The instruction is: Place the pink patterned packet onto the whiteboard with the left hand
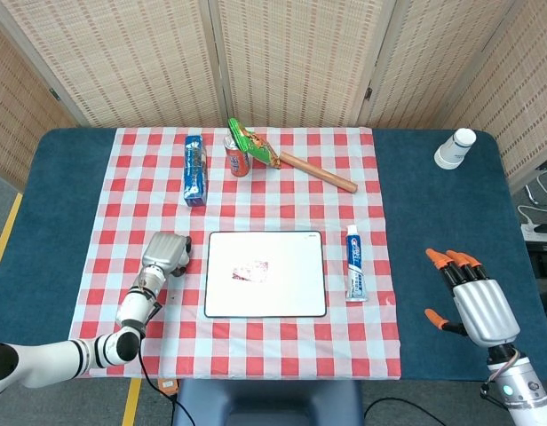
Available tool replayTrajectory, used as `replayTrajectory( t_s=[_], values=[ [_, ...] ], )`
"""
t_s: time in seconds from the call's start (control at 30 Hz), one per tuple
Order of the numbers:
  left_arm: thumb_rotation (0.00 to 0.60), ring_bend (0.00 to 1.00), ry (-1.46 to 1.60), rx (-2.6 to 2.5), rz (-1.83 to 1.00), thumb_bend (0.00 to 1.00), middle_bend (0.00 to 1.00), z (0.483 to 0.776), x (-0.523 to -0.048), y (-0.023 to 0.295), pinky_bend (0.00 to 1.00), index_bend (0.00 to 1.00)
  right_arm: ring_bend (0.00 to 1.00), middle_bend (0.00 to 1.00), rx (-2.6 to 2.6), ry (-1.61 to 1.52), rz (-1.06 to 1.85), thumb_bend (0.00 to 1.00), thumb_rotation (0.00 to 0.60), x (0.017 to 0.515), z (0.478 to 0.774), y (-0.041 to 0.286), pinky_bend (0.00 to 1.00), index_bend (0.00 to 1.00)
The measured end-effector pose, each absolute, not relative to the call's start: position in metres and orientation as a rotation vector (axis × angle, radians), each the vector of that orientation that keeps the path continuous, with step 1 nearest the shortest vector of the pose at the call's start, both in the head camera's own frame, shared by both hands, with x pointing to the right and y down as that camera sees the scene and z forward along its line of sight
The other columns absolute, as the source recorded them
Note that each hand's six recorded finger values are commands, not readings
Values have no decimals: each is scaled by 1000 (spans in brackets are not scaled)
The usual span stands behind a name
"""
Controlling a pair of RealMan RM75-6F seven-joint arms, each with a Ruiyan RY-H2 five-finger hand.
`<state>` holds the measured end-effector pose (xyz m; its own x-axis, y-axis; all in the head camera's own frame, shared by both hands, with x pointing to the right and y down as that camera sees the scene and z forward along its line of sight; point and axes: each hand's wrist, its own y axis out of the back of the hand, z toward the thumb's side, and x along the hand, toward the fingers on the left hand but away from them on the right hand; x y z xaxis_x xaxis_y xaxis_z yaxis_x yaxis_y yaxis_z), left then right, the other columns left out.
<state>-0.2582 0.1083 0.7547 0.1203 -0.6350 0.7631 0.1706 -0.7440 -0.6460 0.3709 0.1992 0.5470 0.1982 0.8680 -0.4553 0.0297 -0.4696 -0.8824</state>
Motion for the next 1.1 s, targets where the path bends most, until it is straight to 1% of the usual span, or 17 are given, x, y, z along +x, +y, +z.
replayTrajectory(
  t_s=[0.43,0.7,1.1],
  values=[
    [600,1000,446,-1795,-1706,281,1000,759,-263,108,981,461,124,165,-1698,-854,1364,154,548,371,547,199,173,31],
    [600,1000,455,-1805,-1702,285,1000,759,-262,107,990,504,124,165,-1696,-856,1368,154,547,371,547,199,173,31],
    [600,1000,457,-1805,-1705,301,1000,759,-263,106,992,511,124,165,-1696,-856,1368,154,549,372,547,198,173,31]
  ],
)
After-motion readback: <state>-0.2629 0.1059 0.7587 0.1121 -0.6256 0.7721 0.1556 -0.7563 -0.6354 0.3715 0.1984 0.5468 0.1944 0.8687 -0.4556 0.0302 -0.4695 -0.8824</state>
